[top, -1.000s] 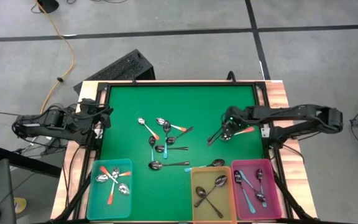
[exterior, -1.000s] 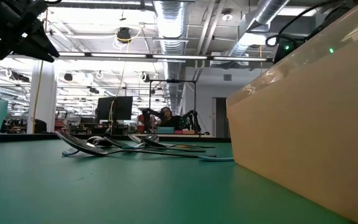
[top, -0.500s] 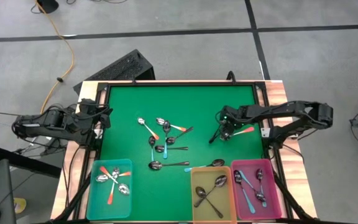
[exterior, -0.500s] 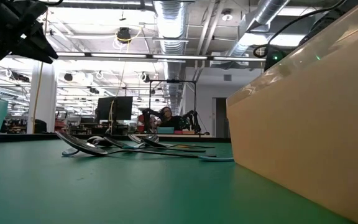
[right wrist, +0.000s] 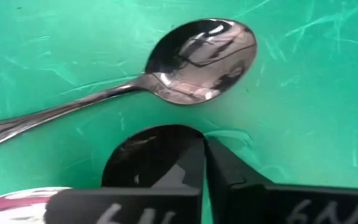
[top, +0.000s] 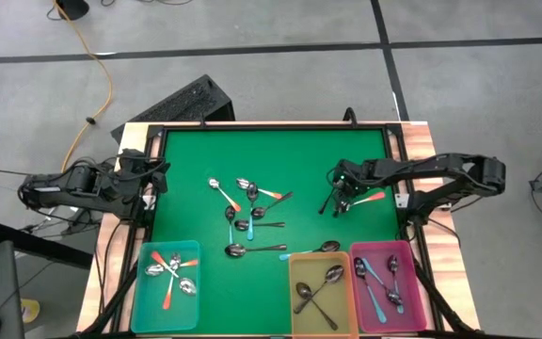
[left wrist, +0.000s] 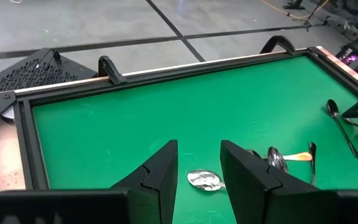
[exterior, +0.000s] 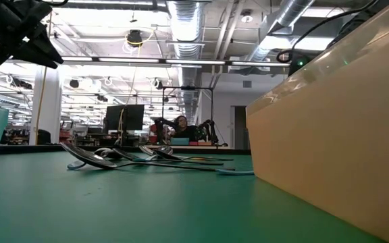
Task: Sort silverware by color (type)
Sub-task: Put the black spoon into the orange bin
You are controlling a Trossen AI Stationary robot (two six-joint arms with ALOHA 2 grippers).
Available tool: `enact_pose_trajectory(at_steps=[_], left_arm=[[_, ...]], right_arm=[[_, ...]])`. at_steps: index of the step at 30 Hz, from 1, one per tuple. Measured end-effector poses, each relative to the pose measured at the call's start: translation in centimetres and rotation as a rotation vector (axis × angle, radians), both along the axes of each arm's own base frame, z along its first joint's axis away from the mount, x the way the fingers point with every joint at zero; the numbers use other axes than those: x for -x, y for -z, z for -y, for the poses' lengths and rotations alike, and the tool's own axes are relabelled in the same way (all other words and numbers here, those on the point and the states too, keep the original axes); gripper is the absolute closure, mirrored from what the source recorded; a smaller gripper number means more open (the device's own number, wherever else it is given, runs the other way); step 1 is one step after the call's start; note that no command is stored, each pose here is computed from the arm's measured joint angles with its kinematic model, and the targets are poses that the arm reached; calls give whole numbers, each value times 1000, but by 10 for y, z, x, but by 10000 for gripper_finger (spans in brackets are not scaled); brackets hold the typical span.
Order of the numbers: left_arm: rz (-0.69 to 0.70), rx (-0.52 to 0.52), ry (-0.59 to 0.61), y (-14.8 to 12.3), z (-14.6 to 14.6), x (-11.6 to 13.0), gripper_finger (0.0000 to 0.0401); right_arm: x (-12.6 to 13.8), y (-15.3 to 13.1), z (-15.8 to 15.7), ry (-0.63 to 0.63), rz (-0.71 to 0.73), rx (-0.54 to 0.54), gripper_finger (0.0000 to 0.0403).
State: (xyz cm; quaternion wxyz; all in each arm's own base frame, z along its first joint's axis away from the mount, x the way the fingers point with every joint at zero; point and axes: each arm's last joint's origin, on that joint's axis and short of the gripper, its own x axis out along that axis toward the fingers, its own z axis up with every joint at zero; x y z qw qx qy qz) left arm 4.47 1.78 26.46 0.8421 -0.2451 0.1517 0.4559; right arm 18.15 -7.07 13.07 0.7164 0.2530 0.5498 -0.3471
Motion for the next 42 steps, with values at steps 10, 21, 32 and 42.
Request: enact_pose_trajectory(at_steps=[10,21,32,42], left_arm=[[-3,62,-25,4,0,4,296],[4,71,-40,5,0,4,296],[-9,70,-42,5,0,5,296],[-8,71,-42,5,0,5,296]], right_arm=[[-16,-17,2,-26,48,25,400],[-33,-41,2,-60,104,64,402],[-45,-70,-16,-99,89,10,358],[-28,-66,-50,-27,-103,-99,181]])
